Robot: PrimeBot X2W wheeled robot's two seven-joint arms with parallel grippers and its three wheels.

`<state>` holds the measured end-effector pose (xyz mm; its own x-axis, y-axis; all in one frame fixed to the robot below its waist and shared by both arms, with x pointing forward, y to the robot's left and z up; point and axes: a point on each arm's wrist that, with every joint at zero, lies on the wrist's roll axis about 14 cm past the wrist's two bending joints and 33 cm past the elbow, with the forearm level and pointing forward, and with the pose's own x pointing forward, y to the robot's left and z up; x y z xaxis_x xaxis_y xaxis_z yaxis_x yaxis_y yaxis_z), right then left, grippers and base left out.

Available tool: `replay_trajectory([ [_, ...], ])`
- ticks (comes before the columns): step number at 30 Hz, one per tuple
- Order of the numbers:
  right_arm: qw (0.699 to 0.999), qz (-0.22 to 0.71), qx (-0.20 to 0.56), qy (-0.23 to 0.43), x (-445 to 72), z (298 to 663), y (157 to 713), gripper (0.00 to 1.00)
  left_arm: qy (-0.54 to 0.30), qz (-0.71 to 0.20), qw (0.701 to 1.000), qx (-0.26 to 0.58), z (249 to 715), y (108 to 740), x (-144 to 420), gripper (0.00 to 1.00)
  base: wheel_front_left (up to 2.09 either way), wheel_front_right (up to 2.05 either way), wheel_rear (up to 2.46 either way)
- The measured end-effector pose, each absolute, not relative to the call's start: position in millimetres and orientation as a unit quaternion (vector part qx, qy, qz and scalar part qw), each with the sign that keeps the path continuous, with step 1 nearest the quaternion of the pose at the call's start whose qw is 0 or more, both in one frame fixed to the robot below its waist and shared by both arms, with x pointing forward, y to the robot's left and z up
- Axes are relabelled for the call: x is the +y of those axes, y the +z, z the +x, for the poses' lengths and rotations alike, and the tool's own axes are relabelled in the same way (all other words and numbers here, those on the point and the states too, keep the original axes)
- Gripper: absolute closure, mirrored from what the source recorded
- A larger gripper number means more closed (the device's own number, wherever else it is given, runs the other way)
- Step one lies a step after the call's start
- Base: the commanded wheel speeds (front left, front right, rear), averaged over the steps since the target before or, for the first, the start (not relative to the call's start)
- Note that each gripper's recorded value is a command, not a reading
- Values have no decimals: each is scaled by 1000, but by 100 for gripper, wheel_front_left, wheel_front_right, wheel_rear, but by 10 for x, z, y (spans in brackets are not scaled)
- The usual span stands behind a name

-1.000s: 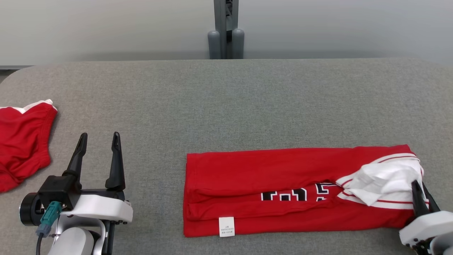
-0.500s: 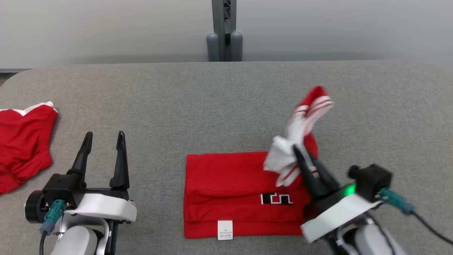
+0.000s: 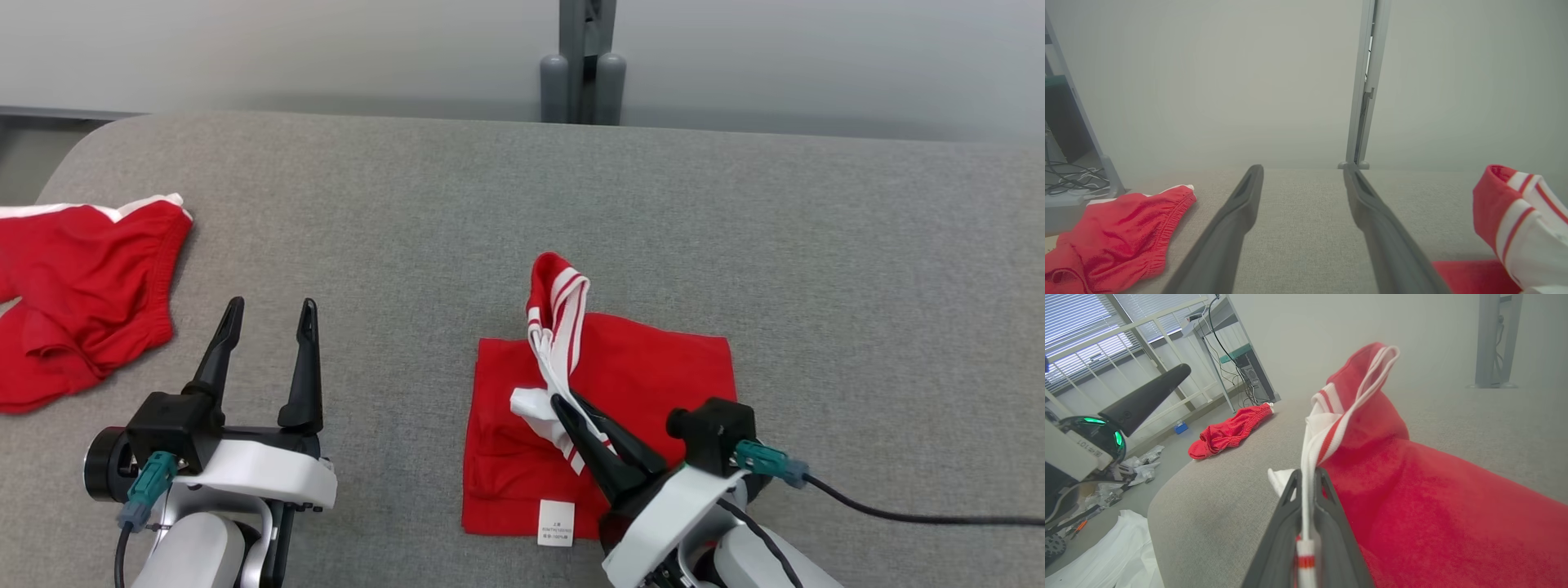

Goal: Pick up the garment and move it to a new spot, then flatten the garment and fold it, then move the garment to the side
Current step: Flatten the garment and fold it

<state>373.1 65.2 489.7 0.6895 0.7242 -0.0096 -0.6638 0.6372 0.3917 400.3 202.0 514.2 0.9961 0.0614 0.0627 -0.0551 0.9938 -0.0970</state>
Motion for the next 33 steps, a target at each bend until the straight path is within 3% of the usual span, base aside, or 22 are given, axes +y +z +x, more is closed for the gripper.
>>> replay_trajectory([
  [1,898,186,89,388,682,3736,4866,100,31,-47,998,-31,3998,5129,2029,0,0,0,0],
  [2,895,186,97,393,721,3731,4821,93,33,-46,998,-29,3997,5118,2043,0,0,0,0],
  [4,889,191,105,402,789,3703,4774,53,34,-44,998,-28,4002,5111,2054,0,0,0,0],
  [5,886,193,110,408,828,3685,4757,5,34,-43,998,-29,4009,5114,2054,0,0,0,0],
  [6,883,190,111,414,862,3662,4745,0,32,-41,998,-28,4015,5111,2048,0,0,0,0],
  [11,854,241,110,447,1075,3471,4901,0,29,-36,999,-23,4043,5075,2025,0,0,0,0],
  [14,854,270,70,439,1033,3602,5169,0,26,-37,999,-23,4070,5077,2000,0,0,0,0],
  [23,924,240,-87,285,-44,4271,5740,0,16,-41,998,-44,4137,5208,1906,0,0,0,0],
  [33,984,99,-86,120,-1331,4277,5441,0,9,-38,997,-63,4055,5343,1846,0,0,0,0],
])
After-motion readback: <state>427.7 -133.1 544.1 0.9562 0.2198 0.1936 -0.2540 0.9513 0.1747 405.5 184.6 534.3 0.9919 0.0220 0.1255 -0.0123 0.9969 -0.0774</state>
